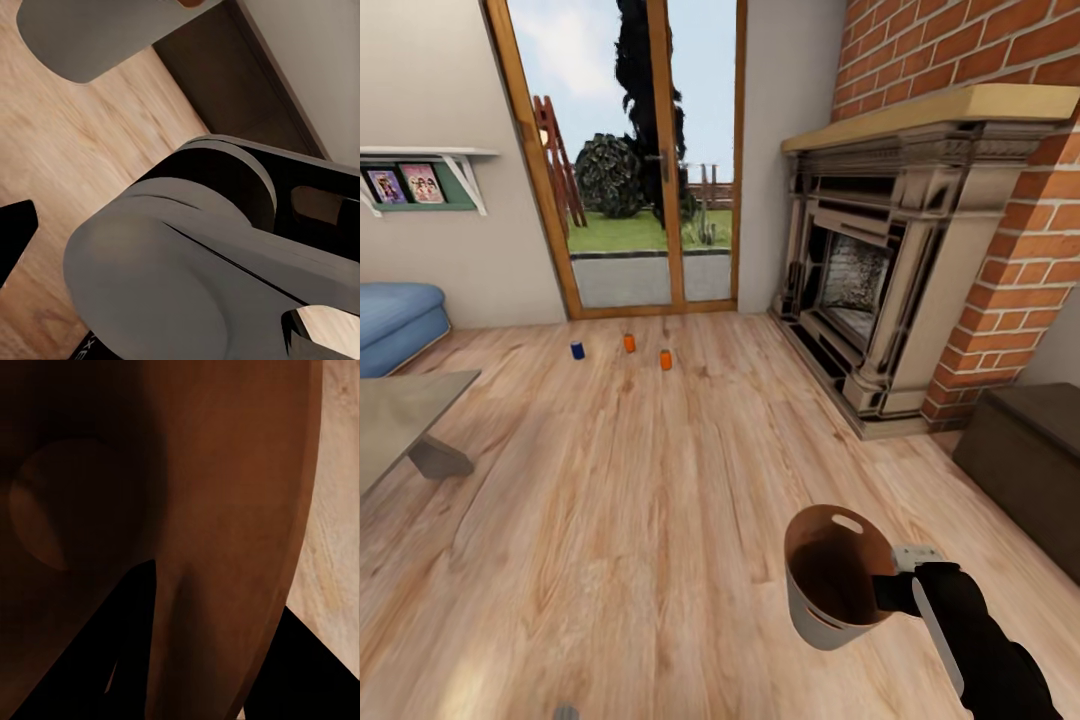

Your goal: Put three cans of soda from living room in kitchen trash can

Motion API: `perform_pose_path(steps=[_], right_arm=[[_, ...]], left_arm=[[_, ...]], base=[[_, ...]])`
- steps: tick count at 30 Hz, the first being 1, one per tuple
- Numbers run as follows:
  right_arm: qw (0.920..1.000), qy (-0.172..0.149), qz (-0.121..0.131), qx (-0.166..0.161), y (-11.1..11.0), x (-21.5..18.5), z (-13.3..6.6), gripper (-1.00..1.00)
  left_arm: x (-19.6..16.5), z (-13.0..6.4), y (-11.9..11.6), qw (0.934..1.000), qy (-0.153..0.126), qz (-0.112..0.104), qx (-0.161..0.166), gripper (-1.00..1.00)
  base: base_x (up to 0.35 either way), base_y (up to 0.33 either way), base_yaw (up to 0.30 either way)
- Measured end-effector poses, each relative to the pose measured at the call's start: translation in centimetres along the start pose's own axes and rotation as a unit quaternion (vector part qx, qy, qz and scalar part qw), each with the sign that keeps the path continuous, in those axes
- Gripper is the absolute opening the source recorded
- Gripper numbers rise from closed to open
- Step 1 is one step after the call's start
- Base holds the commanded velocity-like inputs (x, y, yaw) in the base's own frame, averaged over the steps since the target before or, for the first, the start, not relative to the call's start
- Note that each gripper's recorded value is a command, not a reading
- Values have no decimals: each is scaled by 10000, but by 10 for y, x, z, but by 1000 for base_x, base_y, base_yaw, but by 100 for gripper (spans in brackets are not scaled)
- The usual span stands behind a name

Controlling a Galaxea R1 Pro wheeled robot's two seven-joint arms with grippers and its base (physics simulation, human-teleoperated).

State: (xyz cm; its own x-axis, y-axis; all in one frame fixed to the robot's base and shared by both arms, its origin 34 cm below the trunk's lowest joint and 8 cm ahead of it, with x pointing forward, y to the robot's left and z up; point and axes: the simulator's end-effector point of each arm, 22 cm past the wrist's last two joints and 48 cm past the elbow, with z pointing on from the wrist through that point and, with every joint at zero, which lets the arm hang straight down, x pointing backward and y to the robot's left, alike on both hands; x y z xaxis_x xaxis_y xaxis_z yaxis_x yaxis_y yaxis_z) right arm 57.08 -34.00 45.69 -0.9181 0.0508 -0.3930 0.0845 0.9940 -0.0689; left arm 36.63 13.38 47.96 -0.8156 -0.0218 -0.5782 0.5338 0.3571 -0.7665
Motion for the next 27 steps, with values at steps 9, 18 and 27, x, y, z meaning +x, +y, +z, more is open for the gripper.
perform_pose_path(steps=[9,18,27], right_arm=[[10000,0,-6,9,0,0,0,-100],[10000,0,-8,13,-1,0,0,-100],[10000,1,-10,17,-1,0,0,-100]], left_arm=[[0,0,0,10000,0,0,0,100],[0,0,0,10000,1,0,-1,100],[0,-1,1,10000,10,4,-10,100]], base=[[347,0,1],[347,0,0],[347,4,0]])
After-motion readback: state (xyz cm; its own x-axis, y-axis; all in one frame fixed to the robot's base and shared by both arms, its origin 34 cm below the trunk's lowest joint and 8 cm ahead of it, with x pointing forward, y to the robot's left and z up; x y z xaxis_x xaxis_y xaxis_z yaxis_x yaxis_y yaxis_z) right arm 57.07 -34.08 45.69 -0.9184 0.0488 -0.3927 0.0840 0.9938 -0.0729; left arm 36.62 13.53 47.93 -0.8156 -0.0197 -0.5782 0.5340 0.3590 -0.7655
